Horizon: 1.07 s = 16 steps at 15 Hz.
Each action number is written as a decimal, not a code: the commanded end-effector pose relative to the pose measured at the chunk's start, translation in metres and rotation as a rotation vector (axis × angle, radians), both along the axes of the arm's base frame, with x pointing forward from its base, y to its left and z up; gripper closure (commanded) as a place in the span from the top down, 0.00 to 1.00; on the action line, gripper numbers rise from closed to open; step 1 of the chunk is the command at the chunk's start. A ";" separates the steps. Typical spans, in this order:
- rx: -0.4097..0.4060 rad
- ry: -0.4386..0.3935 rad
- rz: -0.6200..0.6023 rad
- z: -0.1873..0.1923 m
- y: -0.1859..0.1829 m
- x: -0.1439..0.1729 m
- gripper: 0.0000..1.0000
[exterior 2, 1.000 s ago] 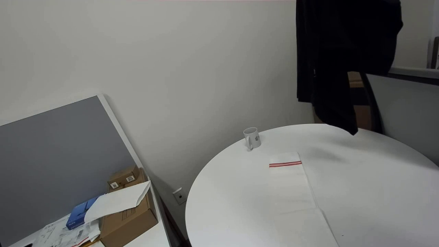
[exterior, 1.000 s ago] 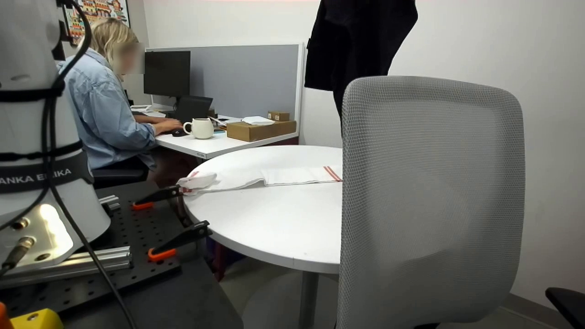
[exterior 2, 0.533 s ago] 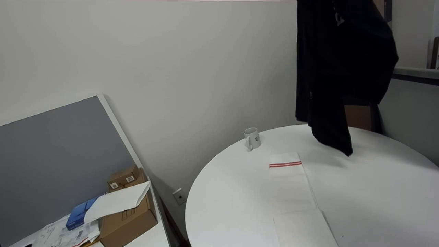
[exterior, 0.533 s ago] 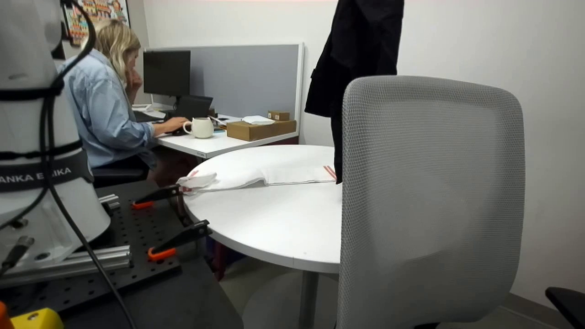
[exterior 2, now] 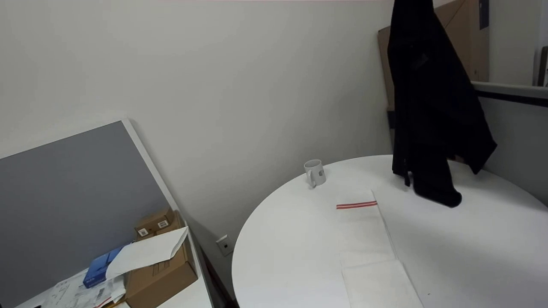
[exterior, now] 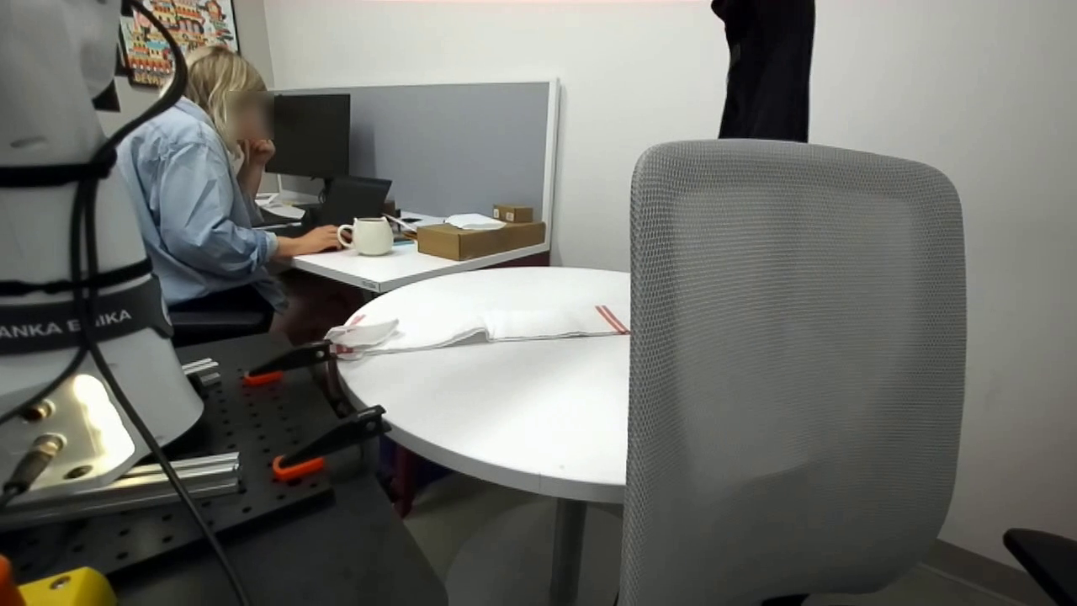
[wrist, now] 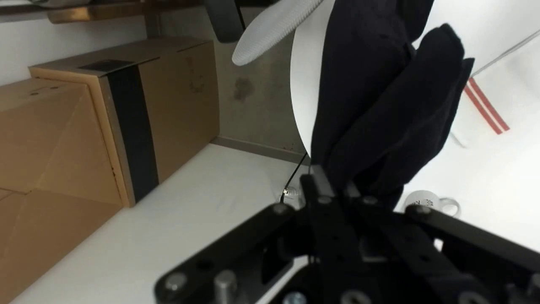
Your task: Remove the black t-shirt from the backrest of the grey chair
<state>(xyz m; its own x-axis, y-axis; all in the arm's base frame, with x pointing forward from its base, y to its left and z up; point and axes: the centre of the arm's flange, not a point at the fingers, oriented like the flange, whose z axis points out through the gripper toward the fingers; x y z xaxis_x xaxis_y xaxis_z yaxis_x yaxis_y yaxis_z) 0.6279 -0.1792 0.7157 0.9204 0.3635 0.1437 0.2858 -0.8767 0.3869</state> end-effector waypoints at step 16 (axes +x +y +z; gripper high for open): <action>0.035 0.183 0.025 -0.243 0.039 -0.089 0.01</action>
